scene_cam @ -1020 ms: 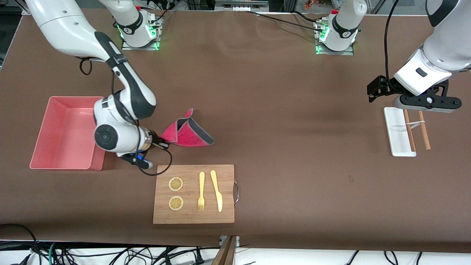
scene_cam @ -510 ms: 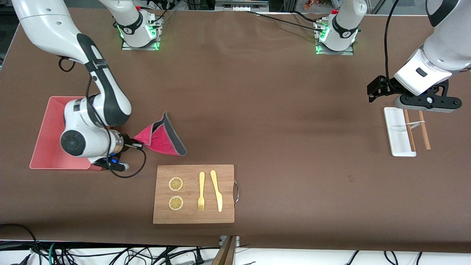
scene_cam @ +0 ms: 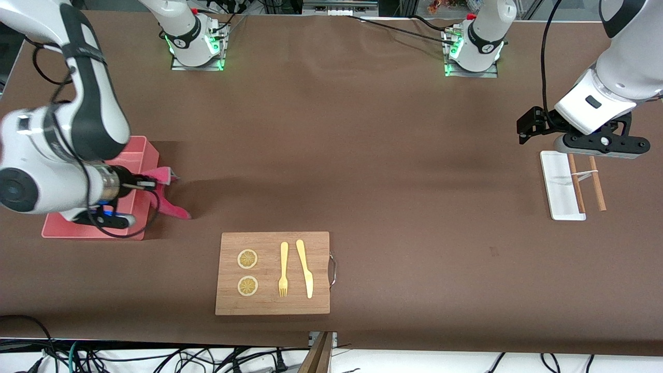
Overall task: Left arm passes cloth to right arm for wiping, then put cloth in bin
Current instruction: 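Move the cloth over the pink bin with the right gripper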
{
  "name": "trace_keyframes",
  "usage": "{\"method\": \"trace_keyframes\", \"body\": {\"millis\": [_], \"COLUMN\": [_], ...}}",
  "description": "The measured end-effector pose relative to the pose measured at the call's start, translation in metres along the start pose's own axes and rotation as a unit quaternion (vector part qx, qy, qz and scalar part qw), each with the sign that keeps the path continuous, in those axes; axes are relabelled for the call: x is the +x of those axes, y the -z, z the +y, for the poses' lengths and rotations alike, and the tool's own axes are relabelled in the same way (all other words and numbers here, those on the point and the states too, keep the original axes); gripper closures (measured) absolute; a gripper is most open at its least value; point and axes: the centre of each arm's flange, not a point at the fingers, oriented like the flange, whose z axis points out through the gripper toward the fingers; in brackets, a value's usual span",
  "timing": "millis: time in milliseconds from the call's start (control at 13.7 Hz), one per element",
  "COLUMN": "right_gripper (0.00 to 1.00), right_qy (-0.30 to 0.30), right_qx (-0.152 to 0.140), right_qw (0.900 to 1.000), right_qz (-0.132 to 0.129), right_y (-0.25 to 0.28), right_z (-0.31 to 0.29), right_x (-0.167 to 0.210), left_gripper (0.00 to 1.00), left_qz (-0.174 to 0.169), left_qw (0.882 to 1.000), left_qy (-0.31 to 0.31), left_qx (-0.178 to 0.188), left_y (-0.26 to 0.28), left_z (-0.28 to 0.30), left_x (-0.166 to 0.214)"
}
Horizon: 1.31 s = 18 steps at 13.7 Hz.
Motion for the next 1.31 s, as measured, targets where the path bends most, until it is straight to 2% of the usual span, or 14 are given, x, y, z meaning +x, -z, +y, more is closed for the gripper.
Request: {"method": "trace_keyframes", "body": {"millis": [291, 510, 656, 1020, 1311], "right_gripper": [0.98, 0.98, 0.98, 0.98, 0.98], "right_qy": [0.039, 0.073, 0.085, 0.096, 0.104], "right_qx": [-0.01, -0.027, -0.029, -0.035, -0.041], "right_qw": [0.999, 0.996, 0.995, 0.994, 0.994], "right_qz": [-0.024, -0.032, -0.038, -0.032, -0.009], "right_y": [0.04, 0.044, 0.038, -0.033, -0.091], "right_z": [0.09, 0.151, 0.179, 0.184, 0.186], "right_x": [-0.021, -0.026, -0.025, 0.017, 0.045], "left_gripper": [0.0, 0.0, 0.0, 0.0, 0.0], "left_qz": [0.0, 0.0, 0.0, 0.0, 0.0], "left_qw": [1.0, 1.0, 1.0, 1.0, 1.0], "left_qy": [0.0, 0.0, 0.0, 0.0, 0.0], "left_qx": [0.0, 0.0, 0.0, 0.0, 0.0], "left_y": [0.0, 0.0, 0.0, 0.0, 0.0], "left_z": [0.0, 0.0, 0.0, 0.0, 0.0], "left_x": [0.0, 0.0, 0.0, 0.0, 0.0]}}
